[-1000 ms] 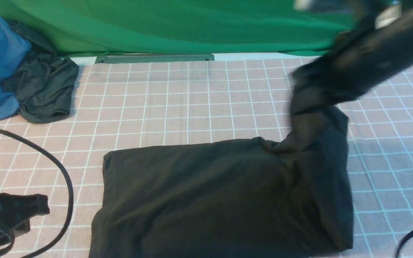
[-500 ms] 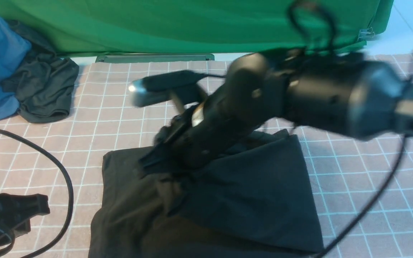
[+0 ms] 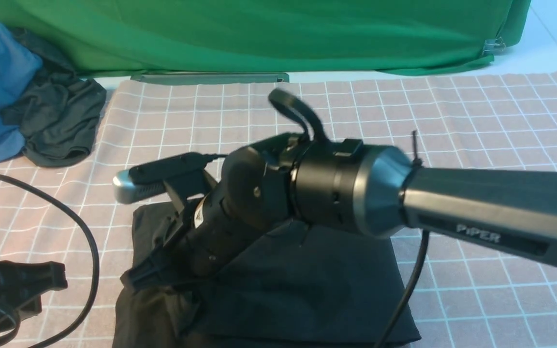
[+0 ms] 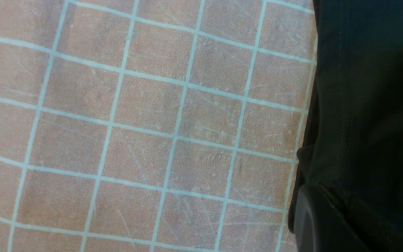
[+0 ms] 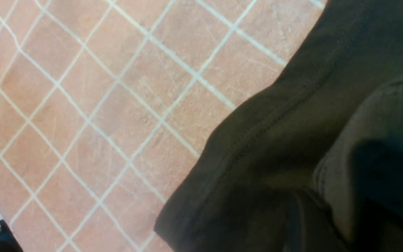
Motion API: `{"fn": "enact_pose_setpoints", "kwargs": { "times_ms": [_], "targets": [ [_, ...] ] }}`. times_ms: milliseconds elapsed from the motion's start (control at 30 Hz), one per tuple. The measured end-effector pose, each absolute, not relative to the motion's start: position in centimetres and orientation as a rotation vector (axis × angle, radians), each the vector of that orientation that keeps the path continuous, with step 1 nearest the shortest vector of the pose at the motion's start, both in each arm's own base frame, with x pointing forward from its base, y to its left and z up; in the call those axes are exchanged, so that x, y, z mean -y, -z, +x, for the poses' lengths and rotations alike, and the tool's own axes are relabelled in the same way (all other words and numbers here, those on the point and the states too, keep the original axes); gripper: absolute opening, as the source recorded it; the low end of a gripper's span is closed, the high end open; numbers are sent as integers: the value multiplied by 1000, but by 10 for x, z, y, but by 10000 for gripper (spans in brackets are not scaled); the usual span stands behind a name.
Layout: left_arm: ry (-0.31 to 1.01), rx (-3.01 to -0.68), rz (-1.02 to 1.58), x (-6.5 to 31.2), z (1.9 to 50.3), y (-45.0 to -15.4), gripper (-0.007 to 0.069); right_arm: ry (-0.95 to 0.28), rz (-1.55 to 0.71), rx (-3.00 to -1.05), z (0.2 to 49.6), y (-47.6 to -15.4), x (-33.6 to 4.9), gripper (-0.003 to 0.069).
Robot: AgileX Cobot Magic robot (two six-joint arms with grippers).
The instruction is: Fold a long-sleeved shirt over a pink coffee tablecloth.
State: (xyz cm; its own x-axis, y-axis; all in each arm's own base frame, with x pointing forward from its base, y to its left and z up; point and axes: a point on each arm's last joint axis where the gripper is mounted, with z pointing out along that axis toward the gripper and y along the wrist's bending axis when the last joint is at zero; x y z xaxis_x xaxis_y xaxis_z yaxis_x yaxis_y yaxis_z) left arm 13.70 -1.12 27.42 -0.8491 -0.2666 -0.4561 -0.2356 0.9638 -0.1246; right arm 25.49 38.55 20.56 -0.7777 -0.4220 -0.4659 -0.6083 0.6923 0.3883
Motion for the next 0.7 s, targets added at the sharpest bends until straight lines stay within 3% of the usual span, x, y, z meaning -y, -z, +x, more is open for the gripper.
{"fn": "enact_pose_setpoints", "kwargs": {
  "times_ms": [33, 167, 267, 333, 367, 400, 433, 467, 500, 600, 633, 700],
  "targets": [
    [88, -2628, -360, 11, 137, -274, 13, -766, -806, -2564, 255, -205, -386, 222],
    [91, -2626, -373, 11, 137, -274, 13, -761, -872, -2535, 255, -211, -387, 438],
    [97, -2623, -396, 11, 137, -274, 13, -718, -1041, -2484, 257, -231, -382, 528],
    [98, -2623, -397, 11, 137, -274, 13, -678, -1095, -2471, 260, -242, -375, 531],
    [103, -2630, -404, 12, 137, -274, 13, -584, -1151, -2446, 269, -260, -362, 503],
    [105, -2633, -406, 12, 137, -274, 13, -584, -1150, -2448, 269, -263, -360, 496],
    [127, -2646, -422, 13, 139, -275, 13, -453, -1163, -2437, 281, -280, -339, 420],
    [130, -2650, -425, 14, 139, -275, 13, -439, -1160, -2435, 282, -283, -336, 395],
    [165, -2658, -437, 17, 144, -278, 13, -325, -1137, -2445, 293, -296, -314, 291],
    [251, -2682, -424, 24, 155, -281, 13, -193, -1077, -2501, 307, -312, -277, 101],
    [301, -2694, -391, 29, 162, -283, 13, -154, -1046, -2535, 312, -317, -261, 57],
    [387, -2709, -351, 37, 175, -281, 13, -123, -992, -2566, 317, -327, -239, 38]
  ]
}}
